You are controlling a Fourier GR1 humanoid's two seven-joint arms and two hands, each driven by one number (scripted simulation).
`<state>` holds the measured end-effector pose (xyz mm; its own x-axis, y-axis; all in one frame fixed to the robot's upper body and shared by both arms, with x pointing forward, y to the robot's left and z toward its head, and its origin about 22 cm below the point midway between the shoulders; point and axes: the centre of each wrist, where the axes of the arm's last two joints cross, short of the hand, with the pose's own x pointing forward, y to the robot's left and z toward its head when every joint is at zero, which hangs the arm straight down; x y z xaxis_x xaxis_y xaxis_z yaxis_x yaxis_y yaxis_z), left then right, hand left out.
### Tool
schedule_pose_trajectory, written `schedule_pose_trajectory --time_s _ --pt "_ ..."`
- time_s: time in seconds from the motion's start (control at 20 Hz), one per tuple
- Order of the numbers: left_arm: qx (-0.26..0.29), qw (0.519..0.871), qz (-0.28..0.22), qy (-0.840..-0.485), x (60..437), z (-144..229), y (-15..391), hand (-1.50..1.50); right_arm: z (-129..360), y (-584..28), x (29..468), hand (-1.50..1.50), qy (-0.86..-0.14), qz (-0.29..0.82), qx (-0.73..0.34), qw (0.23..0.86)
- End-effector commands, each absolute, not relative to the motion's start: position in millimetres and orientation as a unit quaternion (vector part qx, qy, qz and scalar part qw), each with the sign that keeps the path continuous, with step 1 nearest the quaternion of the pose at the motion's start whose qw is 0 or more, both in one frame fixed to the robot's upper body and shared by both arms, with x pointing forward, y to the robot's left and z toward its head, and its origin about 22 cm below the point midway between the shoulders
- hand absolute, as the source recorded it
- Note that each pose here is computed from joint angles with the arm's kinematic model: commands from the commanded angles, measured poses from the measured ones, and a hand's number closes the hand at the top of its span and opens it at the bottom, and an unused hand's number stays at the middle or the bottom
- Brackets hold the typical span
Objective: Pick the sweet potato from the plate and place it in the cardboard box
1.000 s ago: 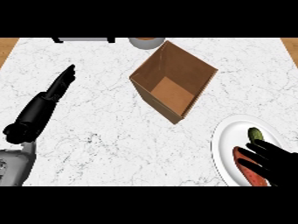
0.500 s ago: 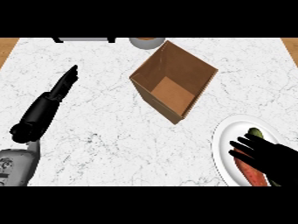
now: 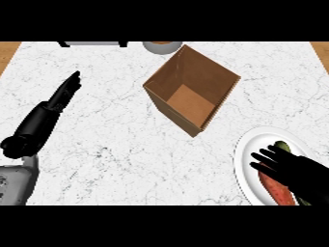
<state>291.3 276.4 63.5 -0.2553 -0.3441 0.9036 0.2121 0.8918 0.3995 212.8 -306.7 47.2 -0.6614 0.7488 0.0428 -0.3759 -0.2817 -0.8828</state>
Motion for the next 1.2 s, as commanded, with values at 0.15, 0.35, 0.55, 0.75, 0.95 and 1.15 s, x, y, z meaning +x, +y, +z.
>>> schedule_pose_trajectory --time_s 0.15,0.35,0.55,0.75,0.95,1.15 --pt "0.054 0.61 -0.228 -0.757 304 68 253 0.0 24 -312 208 -1.5 -0.465 0.78 -0.191 0.371" --pt "0.043 0.608 -0.23 -0.759 294 56 270 0.0 17 -317 227 -1.5 -0.464 0.787 -0.172 0.368" --pt "0.038 0.614 -0.227 -0.755 293 72 261 0.0 5 -304 229 1.5 -0.506 0.794 -0.157 0.299" --pt "0.049 0.611 -0.234 -0.754 298 64 276 0.0 9 -302 236 1.5 -0.551 0.768 -0.168 0.281" --pt "0.048 0.604 -0.231 -0.762 295 49 268 0.0 5 -294 227 1.5 -0.576 0.754 -0.181 0.259" --pt "0.035 0.611 -0.232 -0.756 295 61 276 0.0 8 -187 231 1.5 -0.621 0.703 -0.187 0.291"
